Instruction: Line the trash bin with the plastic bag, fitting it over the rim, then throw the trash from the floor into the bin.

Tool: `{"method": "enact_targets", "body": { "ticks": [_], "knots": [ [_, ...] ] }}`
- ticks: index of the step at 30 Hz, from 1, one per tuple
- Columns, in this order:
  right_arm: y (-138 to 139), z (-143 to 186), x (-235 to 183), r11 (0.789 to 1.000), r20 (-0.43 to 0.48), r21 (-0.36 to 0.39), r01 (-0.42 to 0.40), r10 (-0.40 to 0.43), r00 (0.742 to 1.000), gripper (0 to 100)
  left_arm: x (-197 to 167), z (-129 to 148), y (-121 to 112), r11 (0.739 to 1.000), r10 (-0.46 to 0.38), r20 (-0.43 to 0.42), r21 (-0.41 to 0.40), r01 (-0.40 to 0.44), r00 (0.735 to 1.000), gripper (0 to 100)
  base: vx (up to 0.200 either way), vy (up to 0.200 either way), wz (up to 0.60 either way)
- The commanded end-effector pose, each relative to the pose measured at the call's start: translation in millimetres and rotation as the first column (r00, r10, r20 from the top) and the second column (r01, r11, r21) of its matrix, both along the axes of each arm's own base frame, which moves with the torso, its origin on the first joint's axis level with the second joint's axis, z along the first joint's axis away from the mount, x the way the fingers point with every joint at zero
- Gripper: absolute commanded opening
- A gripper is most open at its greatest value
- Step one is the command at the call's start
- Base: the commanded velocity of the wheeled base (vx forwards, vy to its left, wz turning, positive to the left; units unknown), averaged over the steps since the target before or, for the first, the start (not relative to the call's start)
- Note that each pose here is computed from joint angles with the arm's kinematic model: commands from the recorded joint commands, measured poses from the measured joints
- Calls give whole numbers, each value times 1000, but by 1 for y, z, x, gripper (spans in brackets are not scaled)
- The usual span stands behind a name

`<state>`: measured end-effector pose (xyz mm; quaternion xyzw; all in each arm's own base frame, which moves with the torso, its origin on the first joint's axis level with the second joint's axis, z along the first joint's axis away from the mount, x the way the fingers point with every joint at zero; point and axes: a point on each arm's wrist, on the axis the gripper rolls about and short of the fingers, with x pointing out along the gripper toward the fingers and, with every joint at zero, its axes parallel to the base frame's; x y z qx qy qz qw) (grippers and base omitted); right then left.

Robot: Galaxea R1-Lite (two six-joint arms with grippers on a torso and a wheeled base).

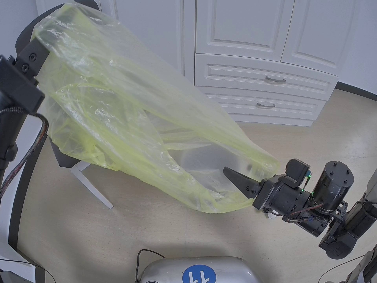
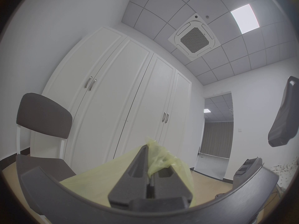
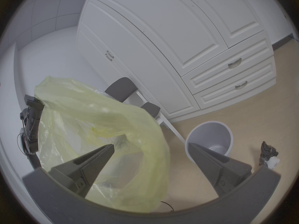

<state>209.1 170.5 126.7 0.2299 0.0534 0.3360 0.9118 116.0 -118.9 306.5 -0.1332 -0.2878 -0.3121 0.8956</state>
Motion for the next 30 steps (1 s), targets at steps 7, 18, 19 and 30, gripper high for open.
{"method": "enact_targets", "body": {
  "ticks": [7,18,19,30],
  "knots": [
    [-4,3,-4,1000,28,-5,4,-3,1000,100,1,-1,-1,1000,1,-2,2,-1,1000,0,0,0,0],
    [-6,6,-4,1000,43,-9,8,-7,999,100,1,-2,-1,1000,0,-5,8,0,1000,0,0,0,0],
    [-6,5,-4,1000,41,-10,8,-7,999,100,1,-2,-1,1000,0,-5,8,0,1000,0,0,0,0],
    [-2,2,-1,1000,32,-15,9,-8,999,0,0,-2,-1,1000,-12,1,11,12,1000,0,0,0,0]
  ]
}}
